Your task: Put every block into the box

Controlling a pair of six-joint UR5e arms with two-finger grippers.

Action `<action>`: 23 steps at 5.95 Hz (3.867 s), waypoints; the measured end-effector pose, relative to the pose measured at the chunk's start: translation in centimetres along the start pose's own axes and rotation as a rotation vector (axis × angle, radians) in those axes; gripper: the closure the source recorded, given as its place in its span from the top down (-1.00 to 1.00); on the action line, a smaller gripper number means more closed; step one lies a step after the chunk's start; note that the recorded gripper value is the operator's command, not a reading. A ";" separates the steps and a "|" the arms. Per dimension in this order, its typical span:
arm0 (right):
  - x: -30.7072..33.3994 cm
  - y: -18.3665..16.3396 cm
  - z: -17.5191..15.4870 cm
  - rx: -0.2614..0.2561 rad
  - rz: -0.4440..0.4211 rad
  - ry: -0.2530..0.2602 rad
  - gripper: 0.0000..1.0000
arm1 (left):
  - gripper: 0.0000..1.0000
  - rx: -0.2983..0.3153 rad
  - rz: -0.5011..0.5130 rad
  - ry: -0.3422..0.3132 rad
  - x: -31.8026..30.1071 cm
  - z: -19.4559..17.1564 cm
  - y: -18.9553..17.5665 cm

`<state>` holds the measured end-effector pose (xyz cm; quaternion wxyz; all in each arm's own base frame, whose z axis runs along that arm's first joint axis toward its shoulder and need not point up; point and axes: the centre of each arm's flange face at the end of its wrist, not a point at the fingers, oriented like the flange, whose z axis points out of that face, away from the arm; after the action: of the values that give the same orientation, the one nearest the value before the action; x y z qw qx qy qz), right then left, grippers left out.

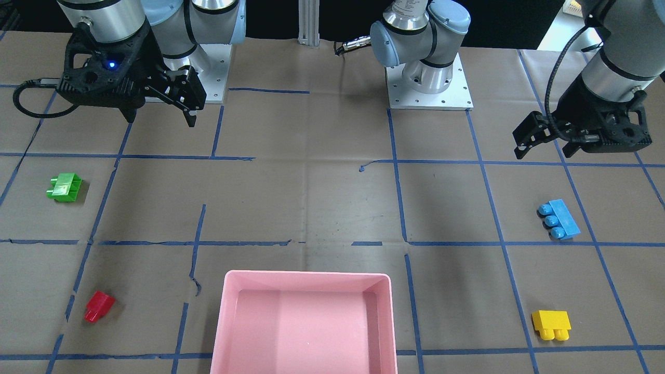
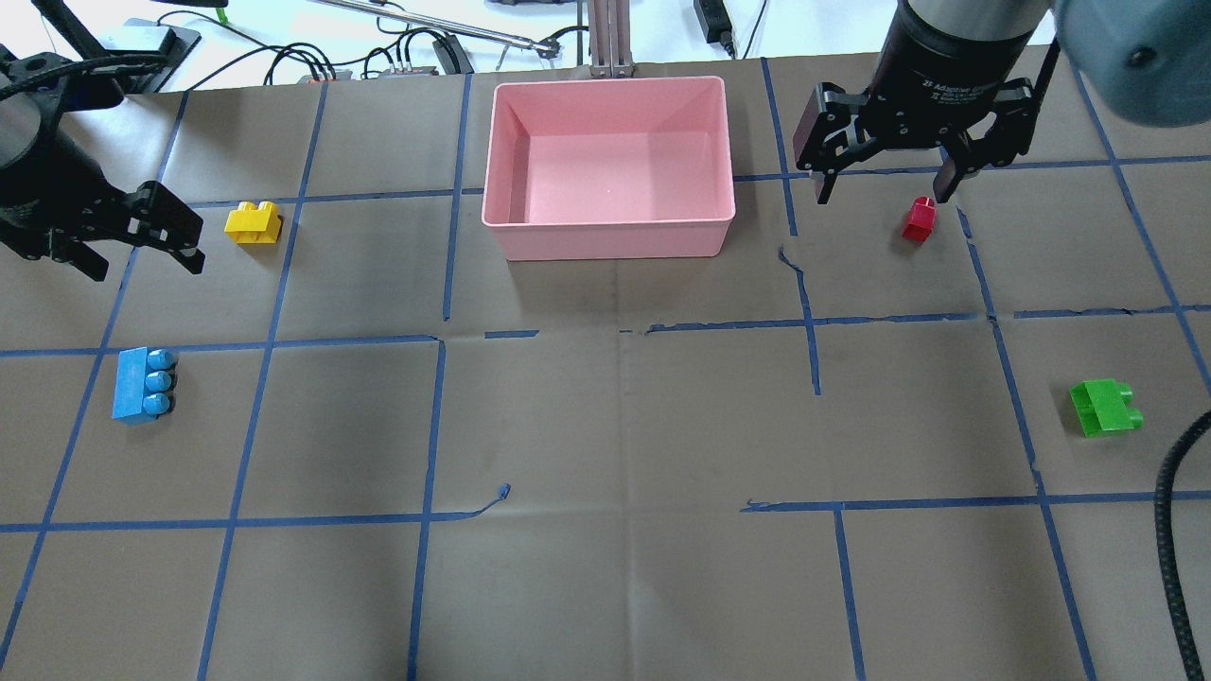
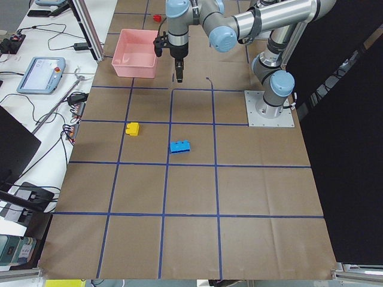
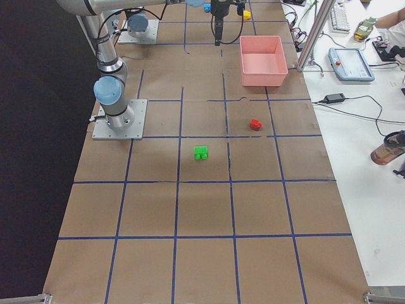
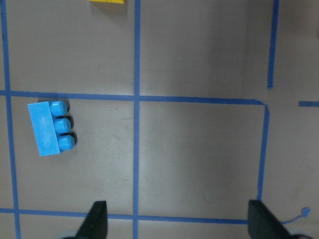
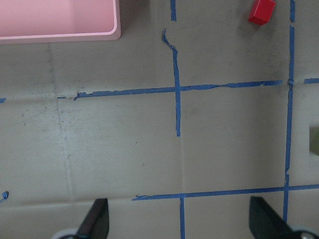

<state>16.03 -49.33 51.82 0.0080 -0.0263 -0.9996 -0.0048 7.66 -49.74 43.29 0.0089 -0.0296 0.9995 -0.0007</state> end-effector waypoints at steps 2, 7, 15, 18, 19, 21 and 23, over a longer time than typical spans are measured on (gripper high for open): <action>0.0 0.0 0.1 -0.002 0.000 0.001 1.00 | 0.97 0.036 0.036 -0.014 -8.1 8.1 -0.5; 0.0 0.0 0.2 -0.005 0.000 0.003 1.00 | 0.91 0.045 0.176 -0.034 -17.8 27.2 -1.0; 0.0 0.0 0.2 -0.005 0.000 0.004 1.00 | -1.00 0.092 0.211 -0.006 -15.4 20.5 -3.8; 0.1 0.0 0.2 -0.005 0.000 0.005 1.00 | -1.00 0.097 0.182 0.066 -1.2 9.8 -13.8; 0.1 0.0 0.2 -0.005 0.001 0.005 1.00 | -1.00 0.128 0.196 0.070 5.7 8.4 -16.9; 0.1 0.0 0.2 -0.005 0.001 0.005 1.00 | -1.00 0.207 0.233 0.075 19.8 7.3 -22.1; 0.1 0.0 0.2 -0.005 0.000 0.005 1.00 | -0.03 0.293 0.219 0.107 30.7 9.7 -24.5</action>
<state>15.96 -49.35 51.66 0.0105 -0.0265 -0.9996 -0.0073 -21.34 -76.05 33.08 -0.0402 0.0810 0.9850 -0.1467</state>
